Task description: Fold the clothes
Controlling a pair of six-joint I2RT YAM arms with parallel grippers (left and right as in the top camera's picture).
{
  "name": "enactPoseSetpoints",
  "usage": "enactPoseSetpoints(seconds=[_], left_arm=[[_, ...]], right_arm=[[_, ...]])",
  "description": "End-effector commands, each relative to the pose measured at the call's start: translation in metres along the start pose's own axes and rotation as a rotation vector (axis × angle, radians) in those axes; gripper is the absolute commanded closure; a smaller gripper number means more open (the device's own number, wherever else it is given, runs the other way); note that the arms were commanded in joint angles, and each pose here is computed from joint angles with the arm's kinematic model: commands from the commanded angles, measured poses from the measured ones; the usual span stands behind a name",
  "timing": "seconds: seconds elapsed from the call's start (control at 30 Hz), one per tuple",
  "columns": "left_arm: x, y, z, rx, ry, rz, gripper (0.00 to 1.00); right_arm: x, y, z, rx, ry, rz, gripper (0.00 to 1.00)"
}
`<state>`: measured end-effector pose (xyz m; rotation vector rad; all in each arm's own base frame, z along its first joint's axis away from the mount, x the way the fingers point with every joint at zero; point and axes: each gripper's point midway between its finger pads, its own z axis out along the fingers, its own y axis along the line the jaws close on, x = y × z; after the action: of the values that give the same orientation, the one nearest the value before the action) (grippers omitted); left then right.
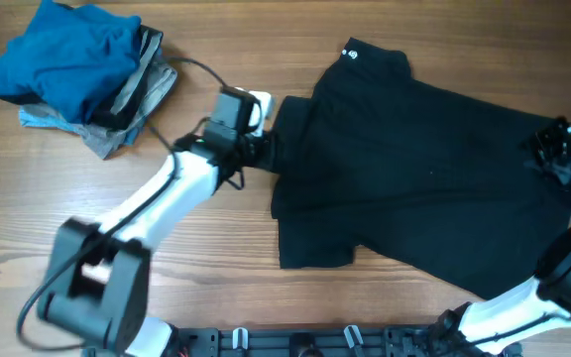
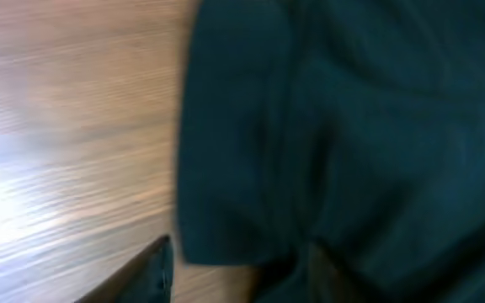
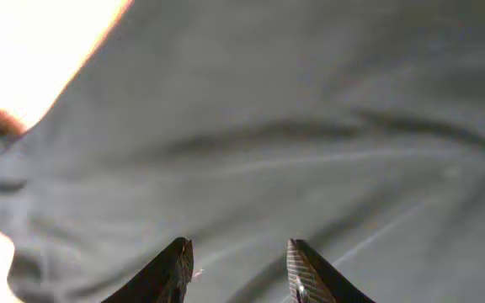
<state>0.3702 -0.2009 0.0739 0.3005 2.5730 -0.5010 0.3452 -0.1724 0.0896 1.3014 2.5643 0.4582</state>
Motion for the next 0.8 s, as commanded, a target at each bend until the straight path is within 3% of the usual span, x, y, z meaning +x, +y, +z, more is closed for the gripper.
enactPoseSetpoints(seconds=[0.0,0.1,0.2,0.37,0.43,0.63,0.77], left_arm=[[0.014,-0.021,0.042,0.082,0.032,0.084,0.89],[0.021,-0.017,0.065,0.078,0.043,0.078,0.96],[0.034,0.008,0.081,-0.006,0.081,0.024,0.96],[0.062,0.109,0.069,-0.399,0.155,-0.184,0.96],[0.061,0.137,0.057,-0.462,0.151,-0.232,0.96],[0.038,0.188,0.011,-0.516,0.066,-0.371,0.96],[0.015,0.187,-0.021,-0.497,-0.014,-0.397,0.96]], right_arm=[[0.023,0.055,-0.025,-0.106,-0.007,-0.184,0.59],[0.047,0.075,-0.017,-0.102,0.046,-0.251,0.57],[0.065,0.085,-0.007,-0.084,0.079,-0.302,0.55],[0.08,0.081,0.002,0.008,0.098,-0.346,0.5],[0.082,0.081,0.003,0.025,0.097,-0.35,0.48],[0.099,0.089,0.007,0.055,0.123,-0.378,0.47],[0.103,0.066,0.007,0.236,0.099,-0.335,0.41]])
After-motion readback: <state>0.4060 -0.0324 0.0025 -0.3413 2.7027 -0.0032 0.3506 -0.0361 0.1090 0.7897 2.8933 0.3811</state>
